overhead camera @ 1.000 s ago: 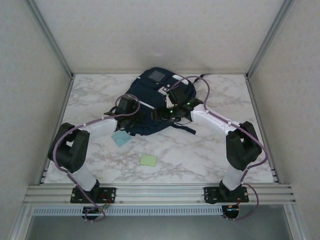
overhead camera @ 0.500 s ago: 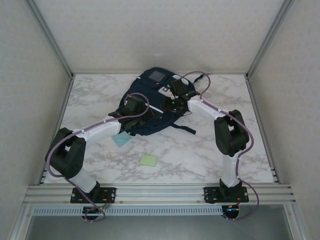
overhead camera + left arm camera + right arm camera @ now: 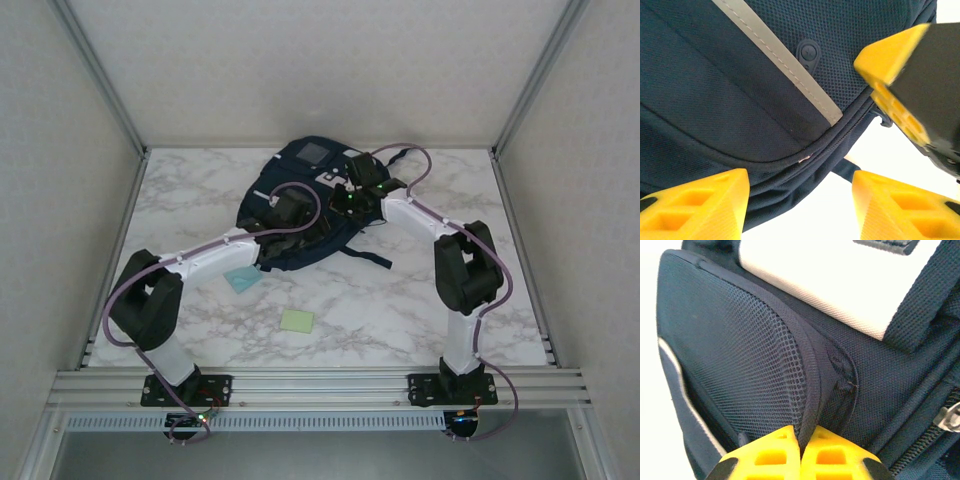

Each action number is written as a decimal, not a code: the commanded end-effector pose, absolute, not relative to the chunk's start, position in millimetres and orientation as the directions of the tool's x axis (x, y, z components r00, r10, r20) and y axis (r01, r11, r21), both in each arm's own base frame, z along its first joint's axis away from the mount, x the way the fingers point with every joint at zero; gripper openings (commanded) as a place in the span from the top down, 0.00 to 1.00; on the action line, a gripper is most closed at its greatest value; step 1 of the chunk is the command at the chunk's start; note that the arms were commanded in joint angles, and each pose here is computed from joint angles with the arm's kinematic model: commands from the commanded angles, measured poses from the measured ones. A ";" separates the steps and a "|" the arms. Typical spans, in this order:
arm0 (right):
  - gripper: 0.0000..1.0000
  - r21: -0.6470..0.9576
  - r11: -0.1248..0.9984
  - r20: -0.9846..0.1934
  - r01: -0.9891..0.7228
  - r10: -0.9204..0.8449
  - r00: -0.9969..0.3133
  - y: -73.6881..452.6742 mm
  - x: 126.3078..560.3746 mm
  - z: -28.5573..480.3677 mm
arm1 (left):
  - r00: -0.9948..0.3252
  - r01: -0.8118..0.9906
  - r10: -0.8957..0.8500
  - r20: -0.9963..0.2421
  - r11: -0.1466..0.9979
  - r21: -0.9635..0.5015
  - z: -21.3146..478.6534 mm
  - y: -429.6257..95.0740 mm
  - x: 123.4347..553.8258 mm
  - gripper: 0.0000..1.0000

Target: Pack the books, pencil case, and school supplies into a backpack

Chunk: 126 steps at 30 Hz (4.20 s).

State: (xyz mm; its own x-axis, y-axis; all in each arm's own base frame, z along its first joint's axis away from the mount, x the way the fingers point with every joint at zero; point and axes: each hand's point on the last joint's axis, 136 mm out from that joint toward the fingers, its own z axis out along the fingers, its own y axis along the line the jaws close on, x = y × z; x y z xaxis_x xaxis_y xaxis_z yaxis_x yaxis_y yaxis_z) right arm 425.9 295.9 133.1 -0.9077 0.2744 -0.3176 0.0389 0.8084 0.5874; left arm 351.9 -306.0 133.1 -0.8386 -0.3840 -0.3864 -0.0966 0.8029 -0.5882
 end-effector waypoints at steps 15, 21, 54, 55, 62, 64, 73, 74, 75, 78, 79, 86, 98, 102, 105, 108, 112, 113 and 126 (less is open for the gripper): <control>1.00 0.782 0.623 -0.223 0.023 0.314 -0.923 312.7 409.9 179.4 | -0.733 -0.211 -0.375 -0.568 0.919 -0.334 116.1 -280.7 393.8 0.48; 1.00 0.814 0.574 -0.157 0.083 0.356 -0.921 298.4 419.5 165.0 | -0.769 -0.151 -0.304 -0.562 0.941 -0.302 103.3 -280.4 382.5 0.56; 1.00 0.635 0.748 -0.353 -0.195 0.057 -0.934 291.7 447.8 113.5 | -0.726 -0.332 -0.544 -0.421 0.813 -0.478 88.7 -212.6 391.8 0.28; 1.00 0.649 0.740 -0.344 -0.175 0.081 -0.935 287.8 443.8 117.1 | -0.726 -0.319 -0.536 -0.430 0.818 -0.480 86.9 -214.6 401.5 0.28; 1.00 0.789 0.612 -0.238 -0.045 0.237 -0.942 284.5 412.5 147.5 | -0.737 -0.180 -0.509 -0.445 0.783 -0.596 96.4 -259.6 460.1 0.28; 1.00 0.791 0.612 -0.222 -0.003 0.282 -0.933 279.4 412.4 150.6 | -0.737 -0.135 -0.488 -0.468 0.784 -0.606 108.5 -268.8 470.8 0.28; 1.00 0.818 0.555 -0.189 0.152 0.509 -0.840 265.1 451.7 160.3 | -0.777 -0.050 -0.371 -0.509 0.842 -0.537 164.4 -265.1 430.0 0.26; 1.00 0.826 0.541 -0.184 0.159 0.525 -0.831 265.1 455.2 163.4 | -0.784 -0.049 -0.364 -0.504 0.845 -0.533 165.4 -265.6 419.2 0.26; 1.00 0.831 0.531 -0.182 0.162 0.536 -0.824 265.6 458.3 166.2 | -0.788 -0.047 -0.359 -0.501 0.846 -0.532 167.8 -267.0 407.4 0.25; 1.00 0.836 0.524 -0.191 0.162 0.557 -0.808 264.4 463.1 175.5 | -0.798 -0.036 -0.337 -0.500 0.854 -0.519 162.9 -273.7 379.0 0.24; 1.00 0.837 0.524 -0.194 0.161 0.558 -0.807 264.4 464.2 177.8 | -0.800 -0.034 -0.330 -0.502 0.859 -0.511 159.7 -275.9 372.7 0.24; 1.00 0.846 0.506 -0.174 0.170 0.562 -0.809 266.6 462.4 177.0 | -0.799 0.013 -0.248 -0.548 0.904 -0.428 147.5 -292.5 366.0 0.24; 1.00 0.858 0.486 -0.162 0.166 0.562 -0.811 271.4 459.6 177.9 | -0.803 -0.042 -0.236 -0.548 0.939 -0.342 106.6 -299.5 384.2 0.30; 1.00 0.858 0.487 -0.163 0.164 0.559 -0.813 271.2 456.9 176.6 | -0.771 -0.082 -0.271 -0.577 0.940 -0.332 114.1 -295.7 397.0 0.26; 1.00 0.859 0.486 -0.164 0.160 0.558 -0.814 270.5 455.7 174.7 | -0.759 -0.118 -0.310 -0.572 0.930 -0.348 114.1 -290.9 403.3 0.31; 1.00 0.858 0.489 -0.165 0.157 0.553 -0.817 270.3 454.1 172.9 | -0.765 -0.142 -0.312 -0.564 0.935 -0.324 109.8 -280.8 404.6 0.60; 1.00 0.854 0.495 -0.171 0.158 0.554 -0.815 264.2 455.1 170.7 | -0.771 -0.152 -0.277 -0.573 0.954 -0.257 116.3 -255.6 395.2 0.80; 1.00 0.856 0.493 -0.168 0.158 0.553 -0.816 263.5 455.6 170.5 | -0.776 -0.148 -0.254 -0.578 0.963 -0.224 119.0 -246.6 390.2 0.80; 1.00 0.857 0.497 -0.183 0.137 0.542 -0.821 262.9 460.9 177.5 | -0.794 -0.136 -0.229 -0.563 0.970 -0.203 137.8 -202.8 366.1 0.60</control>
